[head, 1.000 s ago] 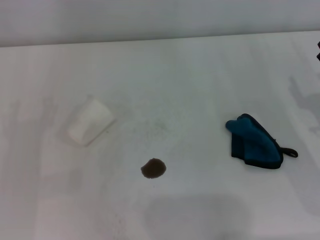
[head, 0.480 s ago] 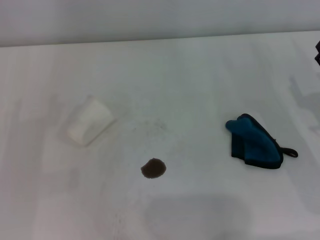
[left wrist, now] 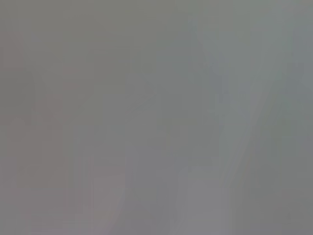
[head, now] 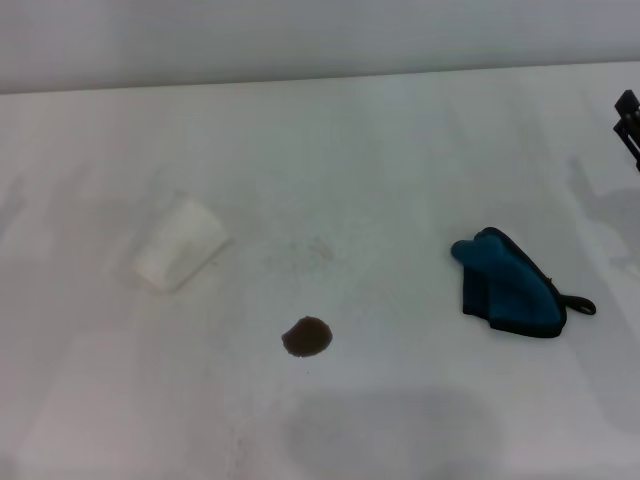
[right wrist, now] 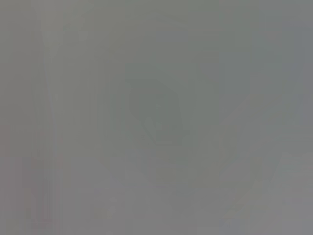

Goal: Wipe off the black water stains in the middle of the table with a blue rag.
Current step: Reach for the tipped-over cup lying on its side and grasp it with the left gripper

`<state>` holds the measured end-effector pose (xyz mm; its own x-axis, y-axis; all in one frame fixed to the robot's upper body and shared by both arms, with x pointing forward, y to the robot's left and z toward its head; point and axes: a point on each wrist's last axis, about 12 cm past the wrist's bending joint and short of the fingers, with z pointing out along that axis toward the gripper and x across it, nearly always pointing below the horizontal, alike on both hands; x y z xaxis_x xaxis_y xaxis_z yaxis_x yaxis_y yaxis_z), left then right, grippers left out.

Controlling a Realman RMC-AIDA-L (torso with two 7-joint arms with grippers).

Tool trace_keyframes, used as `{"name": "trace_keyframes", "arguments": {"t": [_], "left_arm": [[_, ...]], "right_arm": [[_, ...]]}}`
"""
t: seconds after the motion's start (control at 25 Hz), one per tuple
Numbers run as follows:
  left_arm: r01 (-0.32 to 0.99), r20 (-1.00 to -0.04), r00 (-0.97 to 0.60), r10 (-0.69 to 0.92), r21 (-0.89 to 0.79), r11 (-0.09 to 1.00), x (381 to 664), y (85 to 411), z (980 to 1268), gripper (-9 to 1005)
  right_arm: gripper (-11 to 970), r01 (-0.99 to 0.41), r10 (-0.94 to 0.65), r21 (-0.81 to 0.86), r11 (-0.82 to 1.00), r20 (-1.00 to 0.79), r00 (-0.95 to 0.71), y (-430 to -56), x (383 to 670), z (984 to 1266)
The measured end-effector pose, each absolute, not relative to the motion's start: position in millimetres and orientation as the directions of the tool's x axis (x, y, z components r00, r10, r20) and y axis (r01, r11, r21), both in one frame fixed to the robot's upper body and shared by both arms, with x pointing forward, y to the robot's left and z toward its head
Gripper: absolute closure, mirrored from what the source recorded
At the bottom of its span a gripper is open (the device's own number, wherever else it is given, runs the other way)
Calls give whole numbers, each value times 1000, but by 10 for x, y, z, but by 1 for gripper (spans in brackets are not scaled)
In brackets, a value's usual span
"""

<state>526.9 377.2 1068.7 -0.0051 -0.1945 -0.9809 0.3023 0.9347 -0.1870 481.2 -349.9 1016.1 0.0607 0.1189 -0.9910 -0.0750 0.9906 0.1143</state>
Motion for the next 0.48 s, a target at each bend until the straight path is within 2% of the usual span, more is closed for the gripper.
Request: {"name": "trace_keyframes", "arguments": {"t": [0.32, 0.48], "left_arm": [[430, -939, -288, -185, -300, 852, 5607, 3987, 11323, 118], [475, -905, -415, -92, -301, 827, 5759, 3997, 11579, 120]], "right_arm": [[125, -79, 142, 138, 987, -989, 49, -3445, 4785, 10130], [125, -77, 144, 140, 987, -988, 48, -3444, 4784, 10128]]}}
